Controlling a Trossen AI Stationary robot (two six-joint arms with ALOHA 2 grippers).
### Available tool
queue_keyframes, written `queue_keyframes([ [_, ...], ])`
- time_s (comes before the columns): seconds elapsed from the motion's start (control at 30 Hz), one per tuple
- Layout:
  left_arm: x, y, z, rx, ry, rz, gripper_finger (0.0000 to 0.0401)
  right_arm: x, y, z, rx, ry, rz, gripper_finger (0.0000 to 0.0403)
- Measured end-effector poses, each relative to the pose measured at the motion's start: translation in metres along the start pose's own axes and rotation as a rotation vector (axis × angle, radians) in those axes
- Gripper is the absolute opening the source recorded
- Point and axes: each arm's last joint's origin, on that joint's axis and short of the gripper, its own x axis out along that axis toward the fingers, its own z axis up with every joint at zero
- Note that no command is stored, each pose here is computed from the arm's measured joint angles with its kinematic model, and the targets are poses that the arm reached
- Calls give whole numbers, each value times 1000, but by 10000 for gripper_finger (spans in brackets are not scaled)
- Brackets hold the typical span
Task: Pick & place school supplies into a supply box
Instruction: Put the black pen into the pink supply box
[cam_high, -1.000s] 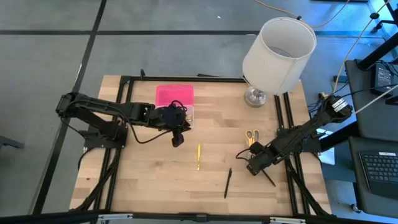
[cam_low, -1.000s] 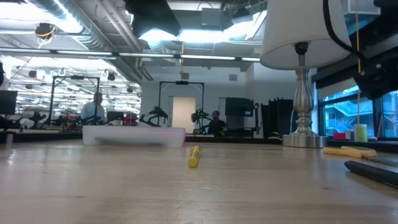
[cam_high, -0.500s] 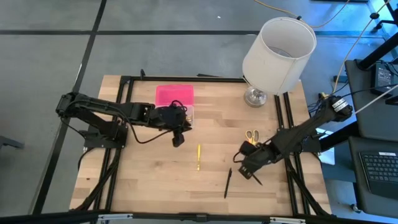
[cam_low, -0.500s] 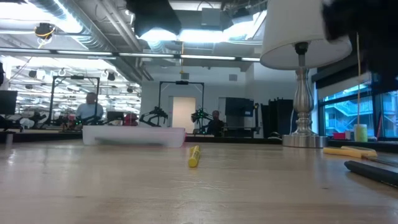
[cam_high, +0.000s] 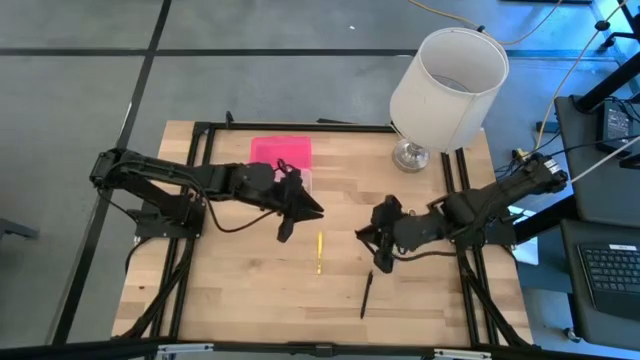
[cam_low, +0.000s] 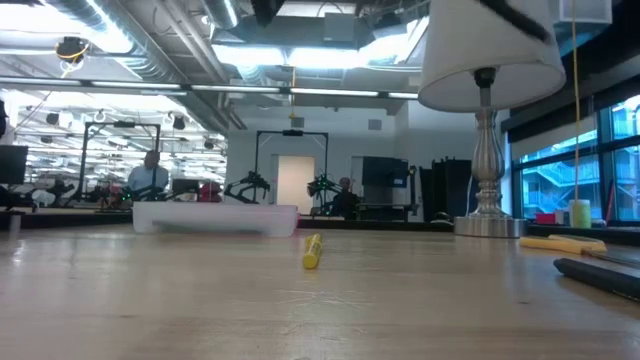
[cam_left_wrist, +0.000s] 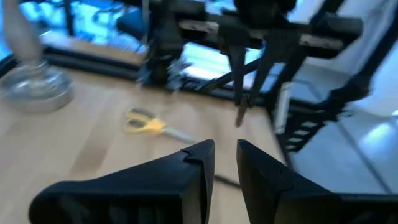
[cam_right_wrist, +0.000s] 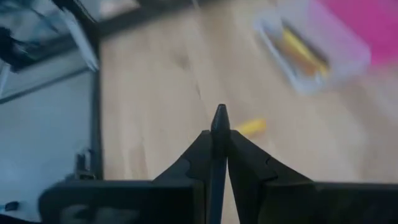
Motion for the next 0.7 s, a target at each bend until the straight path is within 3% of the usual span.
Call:
queue_keyframes([
  [0.3, -1, -7, 11, 33, -93, -140, 72, -41, 16, 64, -204, -314, 127, 44],
  [0.7, 4, -12, 15, 69, -161, -207, 149, -62, 23, 92, -289, -539, 173, 44],
])
